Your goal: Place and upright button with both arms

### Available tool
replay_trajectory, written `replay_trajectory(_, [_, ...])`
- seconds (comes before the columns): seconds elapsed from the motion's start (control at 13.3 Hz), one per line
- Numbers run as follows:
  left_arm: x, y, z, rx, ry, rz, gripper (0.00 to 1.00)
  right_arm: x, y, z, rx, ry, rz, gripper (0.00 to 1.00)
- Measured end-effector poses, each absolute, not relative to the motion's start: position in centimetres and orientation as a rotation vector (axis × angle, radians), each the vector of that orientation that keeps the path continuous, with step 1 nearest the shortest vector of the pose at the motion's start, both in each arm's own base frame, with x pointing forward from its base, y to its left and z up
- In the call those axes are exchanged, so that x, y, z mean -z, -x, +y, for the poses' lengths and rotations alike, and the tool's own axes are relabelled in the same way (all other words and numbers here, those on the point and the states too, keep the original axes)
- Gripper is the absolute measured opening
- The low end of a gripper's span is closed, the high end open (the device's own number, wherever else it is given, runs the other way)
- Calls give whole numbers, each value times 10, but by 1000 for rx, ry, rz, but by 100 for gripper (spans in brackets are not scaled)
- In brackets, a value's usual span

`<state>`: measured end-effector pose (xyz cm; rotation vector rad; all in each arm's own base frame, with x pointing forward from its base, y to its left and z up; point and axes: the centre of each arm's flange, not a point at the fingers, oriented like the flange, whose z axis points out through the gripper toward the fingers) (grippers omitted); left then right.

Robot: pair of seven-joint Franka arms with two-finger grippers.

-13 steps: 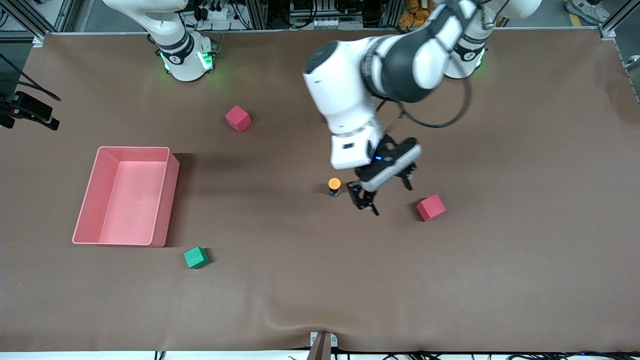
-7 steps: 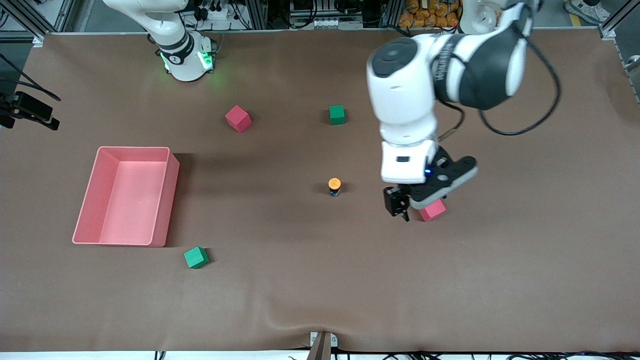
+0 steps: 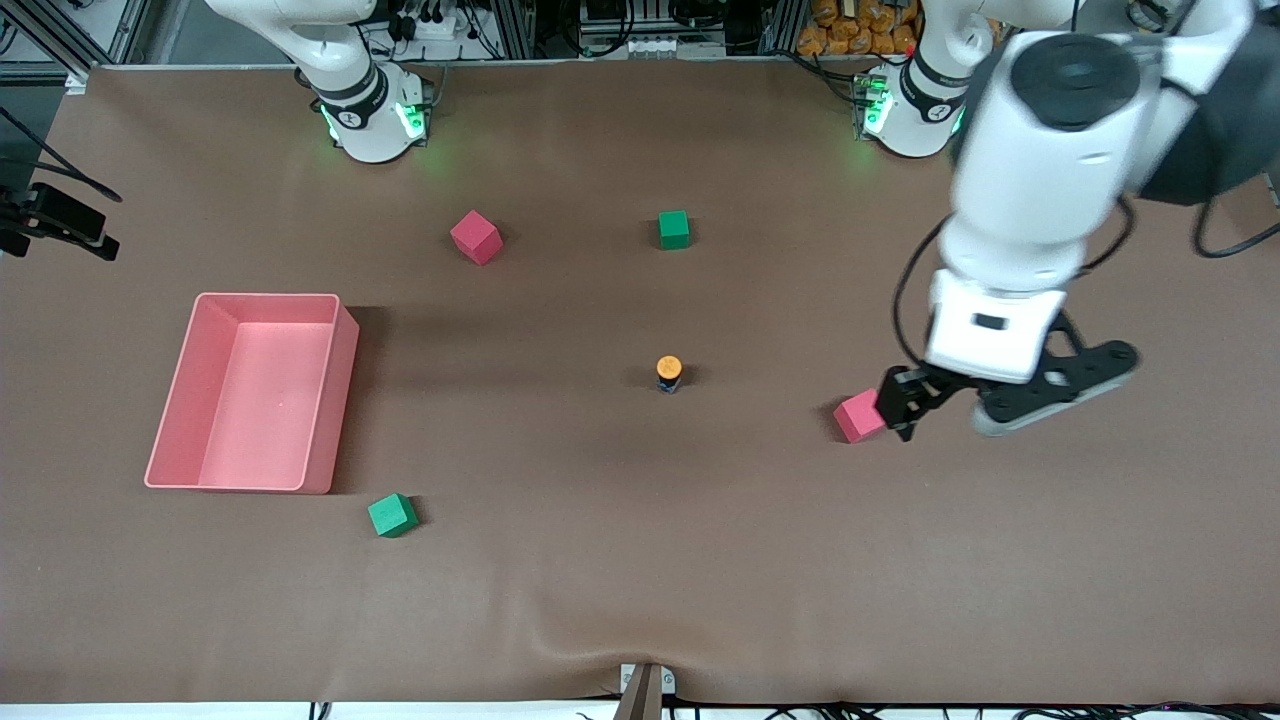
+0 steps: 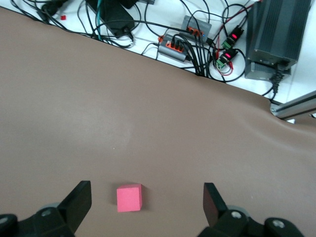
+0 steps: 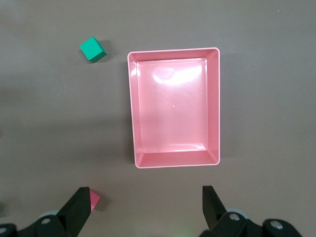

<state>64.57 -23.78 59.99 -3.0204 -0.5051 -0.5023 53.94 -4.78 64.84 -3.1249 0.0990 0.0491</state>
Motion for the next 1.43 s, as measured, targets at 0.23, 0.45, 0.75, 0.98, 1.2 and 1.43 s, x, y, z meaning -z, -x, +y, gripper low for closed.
replay_trajectory(0.23, [-609,-650,-205,466,3044,-418,100,-648,-539,-48,-49,3125,99,100])
replay_trajectory(0.45, [-616,-653,-166,392,3129,-383,100,-648,-539,-48,-49,3125,99,100])
replay_trajectory(0.75, [-631,-646,-110,283,3172,-319,100,-648,-539,-47,-53,3125,98,100])
replay_trajectory(0.98, [-650,-621,-78,135,3190,-279,100,-648,-539,-48,-53,3125,99,100])
replay_trajectory(1.2, [-669,-587,-80,-5,3201,-261,100,-648,-539,-48,-54,3125,99,100])
replay_trajectory(1.43, [-681,-554,-83,-39,3208,-260,100,-648,-539,-48,-60,3124,99,100])
